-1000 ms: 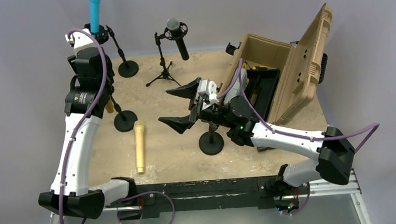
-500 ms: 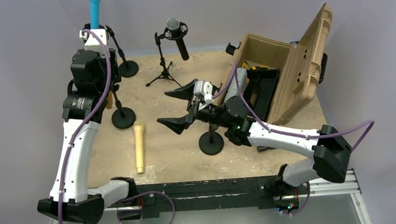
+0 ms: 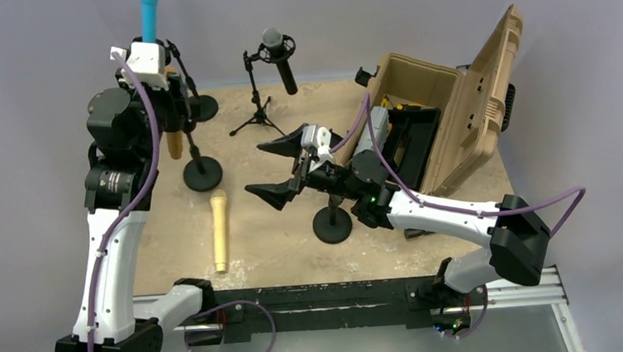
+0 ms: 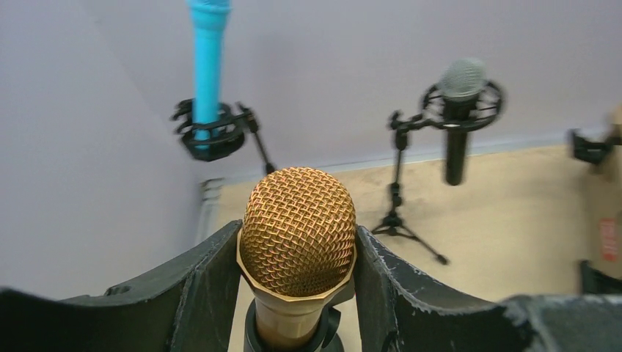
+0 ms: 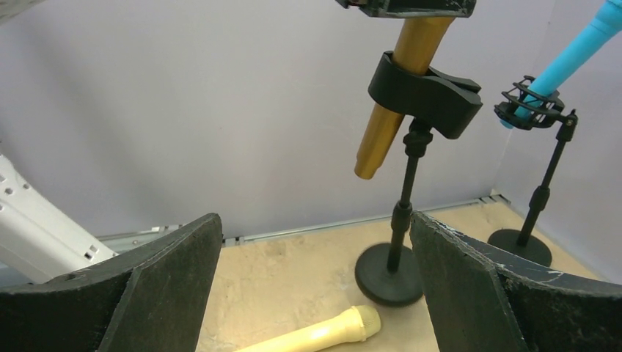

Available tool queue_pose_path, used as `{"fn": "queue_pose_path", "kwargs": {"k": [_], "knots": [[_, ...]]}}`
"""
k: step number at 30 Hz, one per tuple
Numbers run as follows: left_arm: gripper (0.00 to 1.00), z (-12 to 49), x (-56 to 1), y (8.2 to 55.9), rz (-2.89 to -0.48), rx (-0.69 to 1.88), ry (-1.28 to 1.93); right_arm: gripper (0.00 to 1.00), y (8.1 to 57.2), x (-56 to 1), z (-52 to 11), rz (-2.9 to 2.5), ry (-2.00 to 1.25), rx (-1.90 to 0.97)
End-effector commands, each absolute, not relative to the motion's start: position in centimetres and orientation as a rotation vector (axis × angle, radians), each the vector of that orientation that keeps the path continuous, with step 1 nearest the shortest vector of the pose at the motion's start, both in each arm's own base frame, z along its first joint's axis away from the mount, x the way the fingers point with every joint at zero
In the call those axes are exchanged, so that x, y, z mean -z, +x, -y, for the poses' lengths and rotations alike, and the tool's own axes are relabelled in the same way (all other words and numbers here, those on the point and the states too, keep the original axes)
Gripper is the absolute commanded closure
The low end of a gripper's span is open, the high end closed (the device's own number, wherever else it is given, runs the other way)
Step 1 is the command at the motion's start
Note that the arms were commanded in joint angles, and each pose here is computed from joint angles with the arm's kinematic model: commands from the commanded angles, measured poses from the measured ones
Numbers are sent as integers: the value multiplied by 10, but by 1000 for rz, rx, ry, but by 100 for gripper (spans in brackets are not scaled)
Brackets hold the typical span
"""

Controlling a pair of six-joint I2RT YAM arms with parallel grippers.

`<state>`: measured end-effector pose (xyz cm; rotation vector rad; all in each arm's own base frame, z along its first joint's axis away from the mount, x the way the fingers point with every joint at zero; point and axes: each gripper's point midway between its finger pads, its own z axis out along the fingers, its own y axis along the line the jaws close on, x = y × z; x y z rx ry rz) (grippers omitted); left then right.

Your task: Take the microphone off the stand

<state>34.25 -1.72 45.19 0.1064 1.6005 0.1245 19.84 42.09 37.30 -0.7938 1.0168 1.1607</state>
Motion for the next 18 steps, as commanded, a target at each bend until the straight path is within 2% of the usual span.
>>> {"fn": "queue_pose_path", "kwargs": {"k": [1, 10, 14, 18], "knots": [[100, 80, -520, 300, -1378, 283, 238, 4, 203, -411, -411, -959, -708, -1138], [100, 147, -482, 284, -1399, 648, 491, 5, 243, -417, -368, -1105, -482, -928], [100, 177, -459, 278, -1370, 753, 634, 5, 253, -406, -354, -1141, -500, -841], [100, 199, -428, 272, -1398, 852, 763, 6, 242, -403, -350, -1095, -600, -812]]}}
